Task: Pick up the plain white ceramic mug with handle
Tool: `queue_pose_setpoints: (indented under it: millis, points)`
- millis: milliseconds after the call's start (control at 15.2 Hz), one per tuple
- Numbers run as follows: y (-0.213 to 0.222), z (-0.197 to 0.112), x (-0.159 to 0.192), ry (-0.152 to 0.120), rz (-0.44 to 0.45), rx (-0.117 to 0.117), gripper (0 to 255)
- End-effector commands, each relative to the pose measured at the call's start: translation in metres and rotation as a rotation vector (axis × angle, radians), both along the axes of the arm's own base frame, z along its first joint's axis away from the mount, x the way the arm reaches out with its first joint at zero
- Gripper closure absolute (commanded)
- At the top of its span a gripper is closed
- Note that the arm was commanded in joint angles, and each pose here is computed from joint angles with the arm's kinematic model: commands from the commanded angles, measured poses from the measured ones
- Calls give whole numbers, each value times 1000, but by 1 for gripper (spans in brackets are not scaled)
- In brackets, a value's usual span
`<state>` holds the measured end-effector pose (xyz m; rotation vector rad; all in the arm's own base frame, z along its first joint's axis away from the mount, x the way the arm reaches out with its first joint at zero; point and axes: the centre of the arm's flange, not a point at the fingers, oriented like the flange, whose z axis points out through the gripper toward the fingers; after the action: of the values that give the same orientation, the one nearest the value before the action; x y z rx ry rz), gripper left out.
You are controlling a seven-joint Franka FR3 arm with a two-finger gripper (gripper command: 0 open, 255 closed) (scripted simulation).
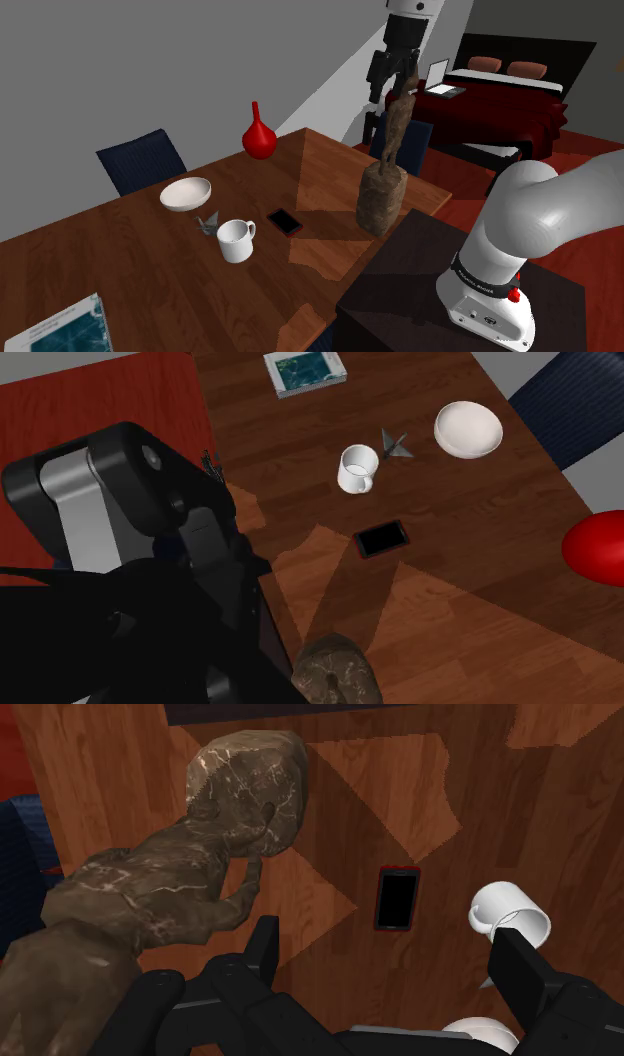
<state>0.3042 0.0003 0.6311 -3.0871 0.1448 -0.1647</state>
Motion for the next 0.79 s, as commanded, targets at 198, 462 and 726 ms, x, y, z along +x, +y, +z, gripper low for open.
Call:
queue_pose_setpoints:
  millis: [198, 462, 726]
  points:
    - [24, -24, 21, 5, -5, -3, 0]
    - [56, -57, 49, 11, -12, -6, 0]
    - [88, -90, 77, 17, -18, -10, 0]
